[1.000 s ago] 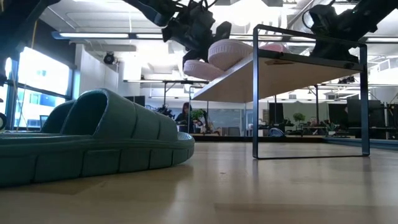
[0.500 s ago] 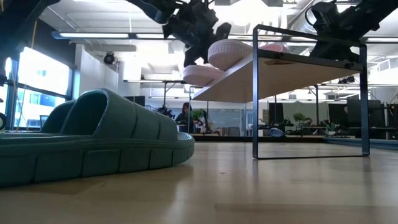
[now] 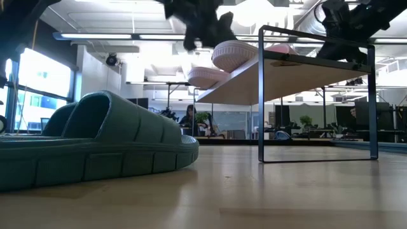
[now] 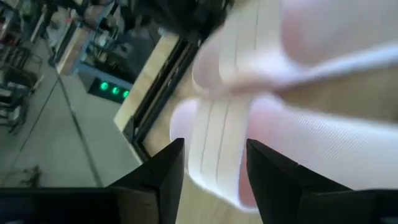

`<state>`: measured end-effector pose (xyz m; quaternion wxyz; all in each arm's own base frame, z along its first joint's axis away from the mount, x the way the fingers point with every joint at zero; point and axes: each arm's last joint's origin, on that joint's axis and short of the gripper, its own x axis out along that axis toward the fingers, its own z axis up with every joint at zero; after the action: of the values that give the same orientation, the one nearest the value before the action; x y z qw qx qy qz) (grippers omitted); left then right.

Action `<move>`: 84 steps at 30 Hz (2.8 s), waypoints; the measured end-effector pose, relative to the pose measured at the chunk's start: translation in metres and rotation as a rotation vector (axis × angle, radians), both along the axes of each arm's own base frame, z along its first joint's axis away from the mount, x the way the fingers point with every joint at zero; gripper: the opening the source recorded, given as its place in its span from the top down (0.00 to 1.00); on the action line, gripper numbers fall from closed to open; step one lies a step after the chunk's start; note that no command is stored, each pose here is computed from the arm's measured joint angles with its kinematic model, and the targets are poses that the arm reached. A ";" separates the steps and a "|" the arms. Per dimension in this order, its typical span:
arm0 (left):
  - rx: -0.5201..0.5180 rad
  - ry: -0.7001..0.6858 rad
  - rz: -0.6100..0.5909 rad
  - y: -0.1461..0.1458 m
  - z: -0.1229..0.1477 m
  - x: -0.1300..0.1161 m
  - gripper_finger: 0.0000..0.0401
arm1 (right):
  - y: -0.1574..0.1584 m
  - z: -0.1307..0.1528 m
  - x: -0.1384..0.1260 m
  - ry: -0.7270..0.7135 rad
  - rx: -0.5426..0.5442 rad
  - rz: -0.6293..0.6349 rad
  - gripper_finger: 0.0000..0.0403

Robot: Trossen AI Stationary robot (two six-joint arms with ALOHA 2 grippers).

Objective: Pick and place slides into the shelf
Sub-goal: Adjust the pink slides

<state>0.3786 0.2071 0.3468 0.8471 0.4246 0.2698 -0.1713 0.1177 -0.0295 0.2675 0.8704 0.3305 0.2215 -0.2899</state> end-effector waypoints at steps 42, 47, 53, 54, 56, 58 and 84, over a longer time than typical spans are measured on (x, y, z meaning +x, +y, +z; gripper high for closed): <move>0.760 0.207 -0.055 -0.160 -0.050 0.101 0.70 | 0.005 0.009 -0.023 -0.018 -0.175 0.138 1.00; 0.783 0.190 -0.059 -0.159 -0.048 0.103 0.76 | 0.005 0.009 -0.023 -0.013 -0.185 0.146 1.00; 0.809 0.204 -0.084 -0.156 -0.049 0.102 0.97 | 0.005 0.009 -0.023 -0.011 -0.189 0.148 1.00; 0.820 0.210 -0.100 -0.157 -0.049 0.102 0.98 | 0.005 0.009 -0.023 -0.011 -0.189 0.149 1.00; 0.840 0.226 -0.134 -0.156 -0.050 0.101 0.96 | 0.005 0.009 -0.023 -0.010 -0.191 0.150 1.00; 0.865 0.239 -0.168 -0.156 -0.051 0.100 0.95 | 0.005 0.009 -0.023 -0.010 -0.191 0.150 1.00; 1.046 0.251 -0.362 -0.138 -0.049 0.100 0.99 | 0.005 0.009 -0.023 -0.008 -0.192 0.142 1.00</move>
<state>0.4786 0.0687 0.2978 0.4424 0.8036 0.3405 -0.2064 0.0945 -0.0245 0.2762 0.9172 0.2304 0.2122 -0.2462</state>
